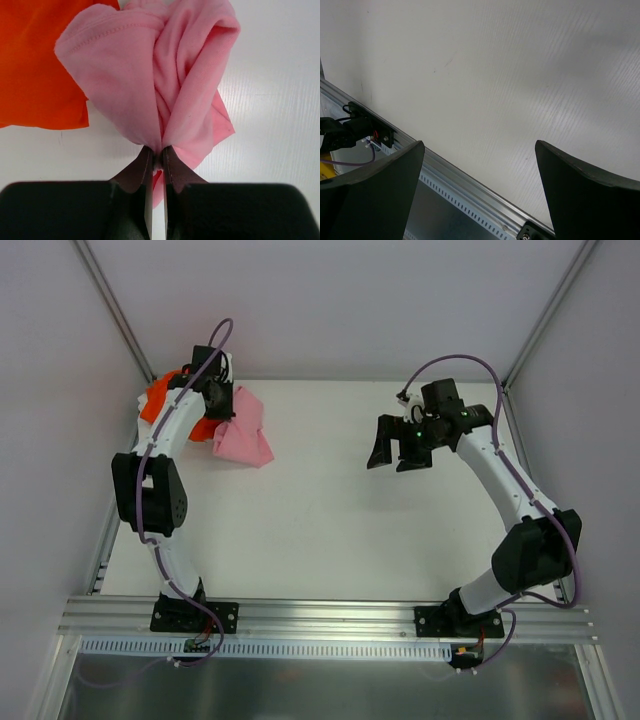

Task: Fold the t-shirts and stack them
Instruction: Put the neatly folded tshirt into the corner of the board with the left arm

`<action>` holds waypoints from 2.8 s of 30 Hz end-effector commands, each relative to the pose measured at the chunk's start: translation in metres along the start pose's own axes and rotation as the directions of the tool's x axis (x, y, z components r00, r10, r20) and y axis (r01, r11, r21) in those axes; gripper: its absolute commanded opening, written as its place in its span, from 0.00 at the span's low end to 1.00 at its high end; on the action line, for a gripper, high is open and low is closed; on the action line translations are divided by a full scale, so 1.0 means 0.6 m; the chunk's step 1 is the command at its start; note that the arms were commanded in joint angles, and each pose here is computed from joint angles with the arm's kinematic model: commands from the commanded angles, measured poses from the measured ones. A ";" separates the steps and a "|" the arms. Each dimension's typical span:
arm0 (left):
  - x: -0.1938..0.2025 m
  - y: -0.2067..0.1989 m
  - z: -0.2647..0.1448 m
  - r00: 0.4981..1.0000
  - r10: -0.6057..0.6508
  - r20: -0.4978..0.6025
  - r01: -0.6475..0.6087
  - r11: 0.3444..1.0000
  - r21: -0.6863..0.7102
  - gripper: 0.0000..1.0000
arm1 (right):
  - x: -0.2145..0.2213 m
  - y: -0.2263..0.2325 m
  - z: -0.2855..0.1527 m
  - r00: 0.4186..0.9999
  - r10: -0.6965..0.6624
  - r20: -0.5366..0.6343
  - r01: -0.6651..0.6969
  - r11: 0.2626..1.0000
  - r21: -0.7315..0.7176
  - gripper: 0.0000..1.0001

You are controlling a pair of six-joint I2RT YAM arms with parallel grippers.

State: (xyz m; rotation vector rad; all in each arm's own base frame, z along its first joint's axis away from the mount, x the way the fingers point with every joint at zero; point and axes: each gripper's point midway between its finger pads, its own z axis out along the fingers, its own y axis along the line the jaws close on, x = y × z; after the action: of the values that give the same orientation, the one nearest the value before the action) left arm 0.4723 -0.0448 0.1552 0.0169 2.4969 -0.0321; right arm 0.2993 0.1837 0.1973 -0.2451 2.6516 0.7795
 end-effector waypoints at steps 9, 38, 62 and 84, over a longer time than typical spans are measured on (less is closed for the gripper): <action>-0.069 0.063 -0.029 0.994 0.051 0.101 -0.047 0.998 -0.047 0.00 | 0.007 0.003 -0.020 1.000 -0.004 0.024 0.004 1.000 -0.010 0.99; -0.214 0.199 0.004 0.936 -0.064 0.346 0.119 0.983 -0.140 0.00 | 0.073 -0.031 0.013 0.993 0.067 -0.096 -0.065 0.998 0.025 0.99; -0.241 0.328 -0.071 0.835 -0.148 0.530 0.348 0.888 -0.301 0.00 | 0.037 -0.046 0.056 0.981 0.119 -0.156 -0.115 0.993 0.039 0.99; -0.222 0.376 -0.028 0.814 -0.236 0.530 0.439 0.848 -0.297 0.00 | 0.025 -0.036 0.054 0.983 0.119 -0.139 -0.115 0.993 0.037 0.99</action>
State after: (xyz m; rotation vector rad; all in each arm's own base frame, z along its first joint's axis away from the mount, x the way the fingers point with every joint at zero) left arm 0.5699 0.1657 0.2182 -0.5254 2.0330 0.2767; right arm 0.2971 0.1781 0.1412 -0.1420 2.8589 0.7662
